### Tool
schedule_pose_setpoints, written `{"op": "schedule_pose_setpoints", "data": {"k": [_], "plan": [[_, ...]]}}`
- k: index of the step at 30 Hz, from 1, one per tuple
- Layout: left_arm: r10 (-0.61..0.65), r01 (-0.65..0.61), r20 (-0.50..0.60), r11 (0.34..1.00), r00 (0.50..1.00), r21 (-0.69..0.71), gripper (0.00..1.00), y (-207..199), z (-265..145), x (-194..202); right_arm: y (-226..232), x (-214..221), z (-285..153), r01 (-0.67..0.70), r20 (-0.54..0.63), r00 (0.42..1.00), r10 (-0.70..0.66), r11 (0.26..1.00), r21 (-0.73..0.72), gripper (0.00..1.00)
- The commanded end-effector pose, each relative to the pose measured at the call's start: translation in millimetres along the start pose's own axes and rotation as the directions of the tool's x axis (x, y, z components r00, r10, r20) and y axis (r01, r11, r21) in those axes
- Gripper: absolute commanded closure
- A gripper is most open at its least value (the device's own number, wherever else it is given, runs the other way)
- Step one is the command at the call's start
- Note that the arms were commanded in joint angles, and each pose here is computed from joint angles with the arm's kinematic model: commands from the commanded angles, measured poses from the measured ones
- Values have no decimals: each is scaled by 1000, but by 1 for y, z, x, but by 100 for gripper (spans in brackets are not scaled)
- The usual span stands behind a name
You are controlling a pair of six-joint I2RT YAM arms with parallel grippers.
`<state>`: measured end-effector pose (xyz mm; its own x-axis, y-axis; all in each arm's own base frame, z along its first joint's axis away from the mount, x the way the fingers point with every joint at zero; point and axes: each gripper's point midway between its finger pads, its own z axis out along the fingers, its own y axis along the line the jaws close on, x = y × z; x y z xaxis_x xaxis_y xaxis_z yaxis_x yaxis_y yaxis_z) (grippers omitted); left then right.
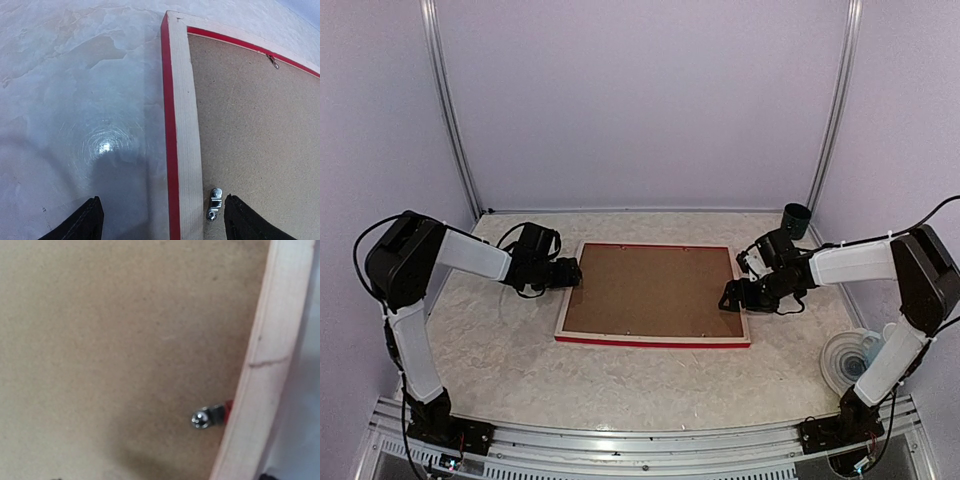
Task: Put the photo into the frame
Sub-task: Press the fastener onto the backboard.
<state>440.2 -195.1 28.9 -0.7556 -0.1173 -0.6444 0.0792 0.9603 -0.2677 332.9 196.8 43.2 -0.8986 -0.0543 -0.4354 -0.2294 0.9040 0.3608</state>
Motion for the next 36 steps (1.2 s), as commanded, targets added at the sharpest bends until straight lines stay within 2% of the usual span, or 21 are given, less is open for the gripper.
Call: {"op": "schedule_pose_setpoints", "data": {"k": [1, 7, 36], "plan": [[5, -12, -114, 998, 993, -59, 18, 20, 14, 35, 2, 2, 5, -1, -4, 1000, 1, 1000, 2, 16], [13, -21, -122, 998, 992, -61, 22, 21, 13, 37, 1, 1, 7, -2, -5, 1000, 2, 1000, 2, 16], [86, -104, -173, 990, 981, -97, 23, 9, 13, 50, 1, 2, 9, 0, -7, 1000, 0, 1000, 2, 16]]}}
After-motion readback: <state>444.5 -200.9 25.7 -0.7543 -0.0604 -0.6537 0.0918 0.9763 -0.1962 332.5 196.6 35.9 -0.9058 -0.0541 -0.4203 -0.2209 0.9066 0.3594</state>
